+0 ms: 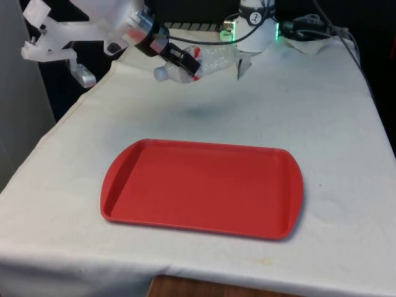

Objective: Place the bottle upright on the tray.

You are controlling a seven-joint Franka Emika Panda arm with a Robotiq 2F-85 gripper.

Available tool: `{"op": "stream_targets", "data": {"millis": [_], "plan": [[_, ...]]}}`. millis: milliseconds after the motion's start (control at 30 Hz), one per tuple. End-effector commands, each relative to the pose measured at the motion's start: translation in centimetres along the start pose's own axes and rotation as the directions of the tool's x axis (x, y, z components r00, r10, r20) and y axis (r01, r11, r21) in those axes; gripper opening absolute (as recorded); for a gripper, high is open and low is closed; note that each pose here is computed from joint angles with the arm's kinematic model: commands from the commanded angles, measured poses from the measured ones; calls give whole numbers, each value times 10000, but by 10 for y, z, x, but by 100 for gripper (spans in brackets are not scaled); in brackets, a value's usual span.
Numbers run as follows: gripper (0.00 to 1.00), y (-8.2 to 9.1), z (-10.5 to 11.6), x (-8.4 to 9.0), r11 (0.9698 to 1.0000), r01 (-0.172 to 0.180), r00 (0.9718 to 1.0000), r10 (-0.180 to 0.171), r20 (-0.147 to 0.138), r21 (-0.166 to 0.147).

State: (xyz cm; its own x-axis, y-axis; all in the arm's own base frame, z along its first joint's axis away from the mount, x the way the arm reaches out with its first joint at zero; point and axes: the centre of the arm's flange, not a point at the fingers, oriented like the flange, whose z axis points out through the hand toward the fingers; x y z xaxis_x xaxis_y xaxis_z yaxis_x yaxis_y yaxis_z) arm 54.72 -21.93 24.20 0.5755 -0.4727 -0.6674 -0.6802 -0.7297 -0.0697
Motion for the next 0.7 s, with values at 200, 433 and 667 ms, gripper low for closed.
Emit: {"op": "stream_targets", "data": {"millis": [200,433,667], "plan": [[33,0,-2,5,10000,25,9980,-26,-631,-20],[33,0,-7,4,10000,75,9959,-77,-905,-24],[33,2,-11,3,10000,83,9961,-81,-876,19]]}}
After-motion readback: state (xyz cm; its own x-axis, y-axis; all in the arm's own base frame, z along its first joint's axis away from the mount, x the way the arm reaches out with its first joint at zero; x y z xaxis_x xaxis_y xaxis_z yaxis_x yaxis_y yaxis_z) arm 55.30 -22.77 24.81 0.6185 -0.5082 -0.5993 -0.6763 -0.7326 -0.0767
